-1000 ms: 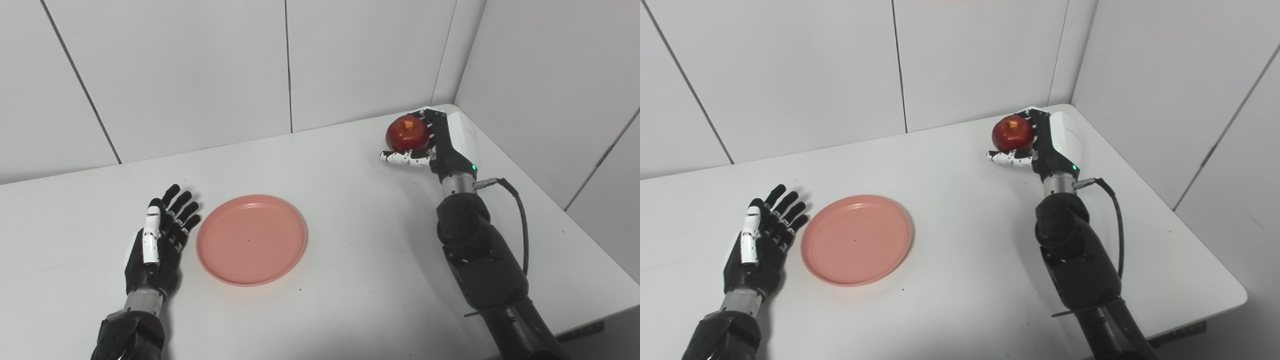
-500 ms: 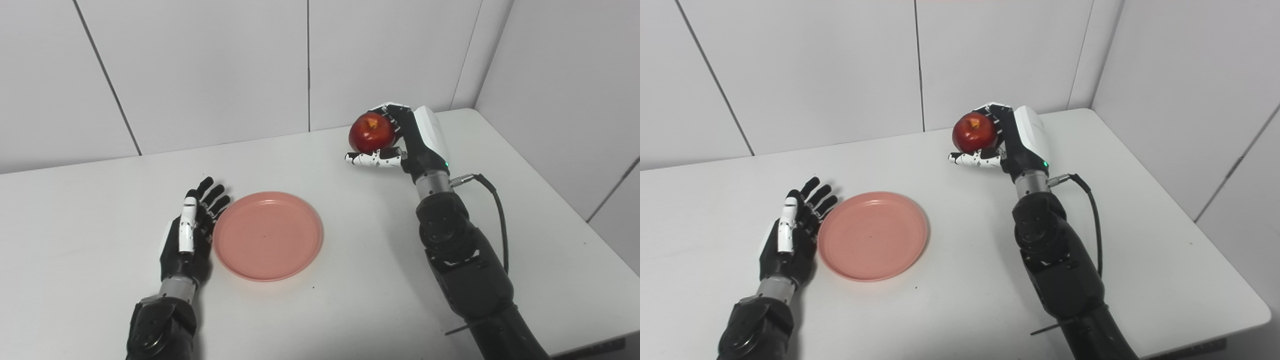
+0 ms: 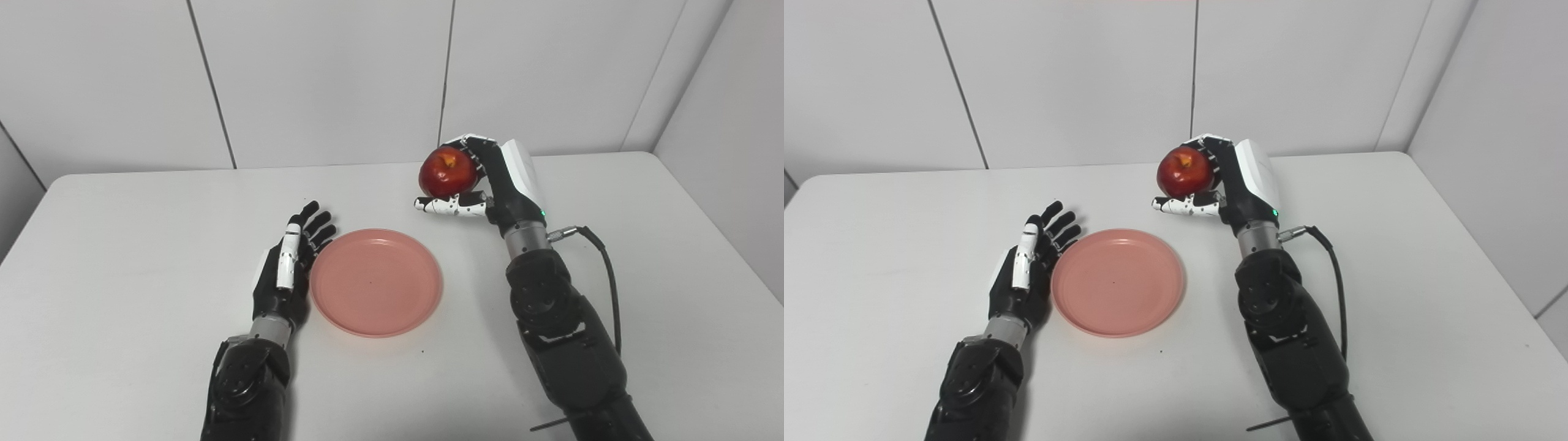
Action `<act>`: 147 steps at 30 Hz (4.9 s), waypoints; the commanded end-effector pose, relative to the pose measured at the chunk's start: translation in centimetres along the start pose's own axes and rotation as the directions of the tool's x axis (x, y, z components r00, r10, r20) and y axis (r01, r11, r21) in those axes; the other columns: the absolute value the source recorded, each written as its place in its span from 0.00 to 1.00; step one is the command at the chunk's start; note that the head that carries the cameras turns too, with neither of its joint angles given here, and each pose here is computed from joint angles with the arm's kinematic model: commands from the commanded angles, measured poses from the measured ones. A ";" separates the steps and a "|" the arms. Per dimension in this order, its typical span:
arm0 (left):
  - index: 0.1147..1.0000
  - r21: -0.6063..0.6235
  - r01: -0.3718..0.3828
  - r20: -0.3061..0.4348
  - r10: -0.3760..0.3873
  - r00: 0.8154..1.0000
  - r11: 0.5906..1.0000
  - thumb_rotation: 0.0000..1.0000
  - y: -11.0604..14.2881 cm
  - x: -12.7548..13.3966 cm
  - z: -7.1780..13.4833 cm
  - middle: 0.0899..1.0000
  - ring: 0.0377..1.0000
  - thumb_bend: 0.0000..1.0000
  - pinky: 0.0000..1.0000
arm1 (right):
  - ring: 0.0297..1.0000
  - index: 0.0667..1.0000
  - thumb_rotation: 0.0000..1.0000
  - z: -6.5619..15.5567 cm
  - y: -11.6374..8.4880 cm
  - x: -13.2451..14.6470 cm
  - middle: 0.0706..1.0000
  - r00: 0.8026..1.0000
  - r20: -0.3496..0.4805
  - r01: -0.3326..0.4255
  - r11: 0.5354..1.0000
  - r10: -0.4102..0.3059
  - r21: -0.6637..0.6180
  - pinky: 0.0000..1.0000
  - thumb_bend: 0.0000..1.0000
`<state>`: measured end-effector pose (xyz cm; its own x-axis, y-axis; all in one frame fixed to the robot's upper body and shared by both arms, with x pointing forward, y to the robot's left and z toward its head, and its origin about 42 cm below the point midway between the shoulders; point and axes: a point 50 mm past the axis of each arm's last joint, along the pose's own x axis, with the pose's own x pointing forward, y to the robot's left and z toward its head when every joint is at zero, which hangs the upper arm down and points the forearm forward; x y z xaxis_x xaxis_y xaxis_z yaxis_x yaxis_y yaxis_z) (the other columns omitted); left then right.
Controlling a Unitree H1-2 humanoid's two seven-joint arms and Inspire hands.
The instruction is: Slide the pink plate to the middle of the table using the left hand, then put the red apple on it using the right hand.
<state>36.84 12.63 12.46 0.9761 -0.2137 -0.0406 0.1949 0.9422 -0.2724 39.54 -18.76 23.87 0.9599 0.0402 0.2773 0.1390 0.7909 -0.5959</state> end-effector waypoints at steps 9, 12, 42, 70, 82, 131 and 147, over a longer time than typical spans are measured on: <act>0.86 -0.021 -0.076 -0.033 0.075 0.997 0.997 1.00 0.1 0.4 0.1 0.87 0.87 0.37 0.86 | 0.44 0.45 0.13 4.4 2.7 0.9 0.48 0.988 0.143 -0.057 0.997 0.051 0.044 0.39 0.52; 0.86 -0.035 -0.092 -0.031 0.091 0.995 0.995 1.00 0.1 0.5 0.2 0.87 0.87 0.37 0.87 | 0.43 0.45 0.13 4.8 3.6 1.0 0.48 0.986 0.153 -0.076 0.996 0.069 0.041 0.37 0.52; 0.85 -0.029 -0.174 -0.002 0.174 0.985 0.984 1.00 0.6 0.5 0.6 0.87 0.87 0.35 0.86 | 0.40 0.45 0.13 3.5 9.5 0.6 0.46 0.971 0.106 -0.220 0.975 0.215 0.028 0.34 0.52; 0.85 -0.016 -0.171 -0.002 0.171 0.985 0.985 1.00 0.2 0.6 0.8 0.87 0.87 0.35 0.85 | 0.38 0.45 0.13 0.4 11.9 -3.4 0.44 0.948 0.115 -0.290 0.955 0.295 -0.062 0.32 0.52; 0.85 -0.023 -0.170 -0.007 0.170 0.985 0.985 1.00 0.1 0.6 1.0 0.87 0.87 0.35 0.85 | 0.37 0.45 0.13 0.1 12.0 -3.7 0.43 0.948 0.114 -0.287 0.953 0.296 -0.094 0.30 0.52; 0.84 -0.012 -0.169 -0.004 0.169 0.986 0.986 1.00 0.3 0.7 0.9 0.86 0.85 0.34 0.83 | 0.84 0.90 0.53 1.4 7.3 -4.7 0.88 0.950 0.096 -0.301 0.953 0.298 0.016 0.76 1.00; 0.85 -0.024 -0.161 -0.013 0.160 0.987 0.987 1.00 0.6 0.5 0.7 0.86 0.86 0.35 0.85 | 0.91 0.97 0.79 1.4 3.0 -4.9 0.93 0.982 0.084 -0.179 0.970 0.167 0.164 0.83 1.00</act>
<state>37.46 13.43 13.08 0.9956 -0.0550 -0.0755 0.0324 0.9612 -0.2738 34.83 -15.64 19.89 0.9532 0.2525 0.1664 -0.1300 0.8391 -0.5283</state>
